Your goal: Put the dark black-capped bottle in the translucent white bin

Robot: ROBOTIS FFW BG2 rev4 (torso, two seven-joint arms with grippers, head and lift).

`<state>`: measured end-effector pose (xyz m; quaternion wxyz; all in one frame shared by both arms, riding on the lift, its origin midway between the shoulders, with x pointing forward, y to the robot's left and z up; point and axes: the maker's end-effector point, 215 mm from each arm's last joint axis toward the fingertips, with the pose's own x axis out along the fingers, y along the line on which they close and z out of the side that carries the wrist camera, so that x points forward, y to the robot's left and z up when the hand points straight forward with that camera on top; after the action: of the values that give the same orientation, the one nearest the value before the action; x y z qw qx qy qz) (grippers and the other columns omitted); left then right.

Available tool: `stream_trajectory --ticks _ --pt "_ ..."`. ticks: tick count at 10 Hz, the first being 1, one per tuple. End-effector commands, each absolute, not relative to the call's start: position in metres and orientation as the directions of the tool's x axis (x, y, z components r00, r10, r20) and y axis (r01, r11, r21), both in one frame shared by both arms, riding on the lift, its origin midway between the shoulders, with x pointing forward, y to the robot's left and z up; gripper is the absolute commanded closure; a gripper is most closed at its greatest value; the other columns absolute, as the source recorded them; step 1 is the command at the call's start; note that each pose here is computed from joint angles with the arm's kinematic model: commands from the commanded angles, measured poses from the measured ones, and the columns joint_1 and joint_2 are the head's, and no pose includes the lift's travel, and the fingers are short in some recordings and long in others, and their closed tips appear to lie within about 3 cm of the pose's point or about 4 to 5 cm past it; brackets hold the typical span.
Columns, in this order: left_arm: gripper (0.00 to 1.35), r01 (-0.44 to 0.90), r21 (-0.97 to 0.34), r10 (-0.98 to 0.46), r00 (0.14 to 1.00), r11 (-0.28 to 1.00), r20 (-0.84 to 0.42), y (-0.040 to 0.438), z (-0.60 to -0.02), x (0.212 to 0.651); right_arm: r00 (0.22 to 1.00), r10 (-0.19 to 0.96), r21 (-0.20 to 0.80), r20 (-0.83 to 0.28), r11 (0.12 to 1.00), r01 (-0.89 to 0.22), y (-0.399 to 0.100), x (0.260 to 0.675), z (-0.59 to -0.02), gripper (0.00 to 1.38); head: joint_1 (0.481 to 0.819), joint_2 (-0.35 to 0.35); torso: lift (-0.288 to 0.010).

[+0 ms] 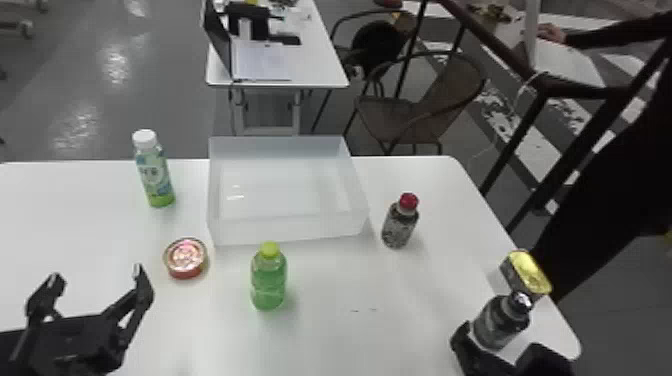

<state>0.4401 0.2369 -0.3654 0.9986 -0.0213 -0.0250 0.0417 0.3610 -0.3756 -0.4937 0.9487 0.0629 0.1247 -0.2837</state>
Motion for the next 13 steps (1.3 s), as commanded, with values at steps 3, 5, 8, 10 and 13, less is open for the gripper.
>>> stream_trajectory --ticks 3,5,8,10,13 --pt "0.26 -0.091 -0.050 0.094 0.995 0.995 0.046 0.239 -0.366 0.438 0.819 -0.520 0.013 -0.242 0.842 0.539 -0.403 0.380 -0.488 0.03 0.695 -0.207 -0.065" --pt "0.26 -0.093 -0.049 0.095 0.994 0.994 0.044 0.240 -0.367 0.438 0.837 -0.499 0.012 -0.226 0.858 0.514 -0.416 0.391 -0.487 0.03 0.695 -0.222 -0.065" --pt "0.26 -0.094 -0.048 0.096 0.994 0.994 0.043 0.241 -0.368 0.437 0.884 -0.425 0.016 -0.195 0.900 0.436 -0.433 0.416 -0.483 0.04 0.695 -0.224 -0.065" --pt "0.26 -0.093 -0.049 0.095 0.994 0.994 0.044 0.240 -0.367 0.438 0.899 -0.391 0.010 -0.197 0.916 0.400 -0.439 0.417 -0.487 0.30 0.695 -0.241 -0.065" --pt "0.26 -0.093 -0.049 0.095 0.994 0.994 0.049 0.240 -0.365 0.438 0.900 -0.379 0.015 -0.217 0.920 0.391 -0.438 0.415 -0.498 0.68 0.695 -0.257 -0.065"
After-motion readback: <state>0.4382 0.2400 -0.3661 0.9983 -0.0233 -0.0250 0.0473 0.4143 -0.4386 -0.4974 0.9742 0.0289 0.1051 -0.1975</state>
